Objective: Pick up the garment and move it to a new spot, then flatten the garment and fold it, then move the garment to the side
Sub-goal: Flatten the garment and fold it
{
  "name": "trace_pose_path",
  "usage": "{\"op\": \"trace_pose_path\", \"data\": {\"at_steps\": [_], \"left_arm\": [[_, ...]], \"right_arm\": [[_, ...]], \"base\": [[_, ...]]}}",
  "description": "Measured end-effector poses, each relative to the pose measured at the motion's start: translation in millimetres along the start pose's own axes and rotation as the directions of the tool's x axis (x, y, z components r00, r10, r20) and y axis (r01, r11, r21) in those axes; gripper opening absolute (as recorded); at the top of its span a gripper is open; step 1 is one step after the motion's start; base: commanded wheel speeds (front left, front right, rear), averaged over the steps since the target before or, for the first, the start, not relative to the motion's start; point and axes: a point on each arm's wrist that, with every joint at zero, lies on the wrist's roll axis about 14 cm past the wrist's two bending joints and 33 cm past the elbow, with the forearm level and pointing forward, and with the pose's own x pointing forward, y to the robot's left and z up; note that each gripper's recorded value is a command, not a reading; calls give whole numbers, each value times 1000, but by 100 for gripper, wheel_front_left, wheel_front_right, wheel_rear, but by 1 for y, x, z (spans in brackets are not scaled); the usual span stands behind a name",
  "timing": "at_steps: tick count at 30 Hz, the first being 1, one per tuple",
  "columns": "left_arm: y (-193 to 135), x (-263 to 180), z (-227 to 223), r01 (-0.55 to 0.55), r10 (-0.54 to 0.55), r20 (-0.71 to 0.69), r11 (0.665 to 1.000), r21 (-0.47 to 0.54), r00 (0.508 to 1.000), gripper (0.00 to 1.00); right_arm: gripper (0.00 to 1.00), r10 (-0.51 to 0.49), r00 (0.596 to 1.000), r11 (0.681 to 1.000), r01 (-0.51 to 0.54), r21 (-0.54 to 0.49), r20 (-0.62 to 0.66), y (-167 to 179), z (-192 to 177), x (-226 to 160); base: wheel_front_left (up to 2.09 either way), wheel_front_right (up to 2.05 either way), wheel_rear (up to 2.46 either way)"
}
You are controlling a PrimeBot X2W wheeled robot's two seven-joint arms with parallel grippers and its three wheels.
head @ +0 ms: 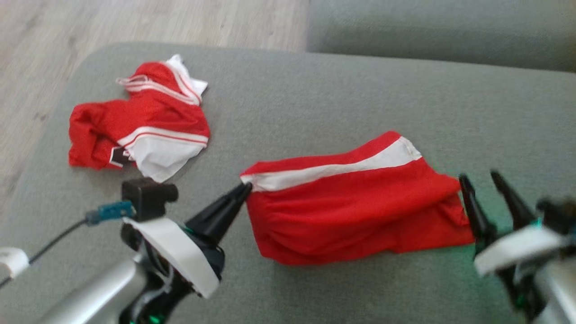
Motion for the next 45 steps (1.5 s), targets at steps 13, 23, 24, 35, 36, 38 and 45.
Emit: {"op": "trace_pose_path", "data": {"at_steps": [13,23,24,35,36,38,45], "left_arm": [[55,5,4,-124,124,-28,992,1,992,0],[71,5,0,-168,168,-27,986,-9,985,0],[71,5,0,-167,167,-24,986,-8,986,0],[70,27,42,-127,111,99,976,179,989,0],[69,31,54,-124,99,121,967,225,988,0],[64,44,81,-107,53,168,937,331,984,0],[11,108,191,-67,-175,341,801,595,924,0]], "right_arm": [[100,185,892,964,-247,-102,-412,11,-29,87],[0,236,823,936,-335,-107,-516,25,-70,95],[0,238,826,935,-337,-109,-510,25,-69,96],[0,204,950,954,-247,-168,-238,0,10,116],[0,187,962,957,-224,-183,-198,-8,27,119],[0,151,982,961,-171,-215,-110,-26,64,122],[0,10,961,937,87,-338,276,-94,241,111]], "base": [[0,0,0],[0,0,0],[0,0,0],[0,0,0],[0,0,0],[0,0,0],[0,0,0]]}}
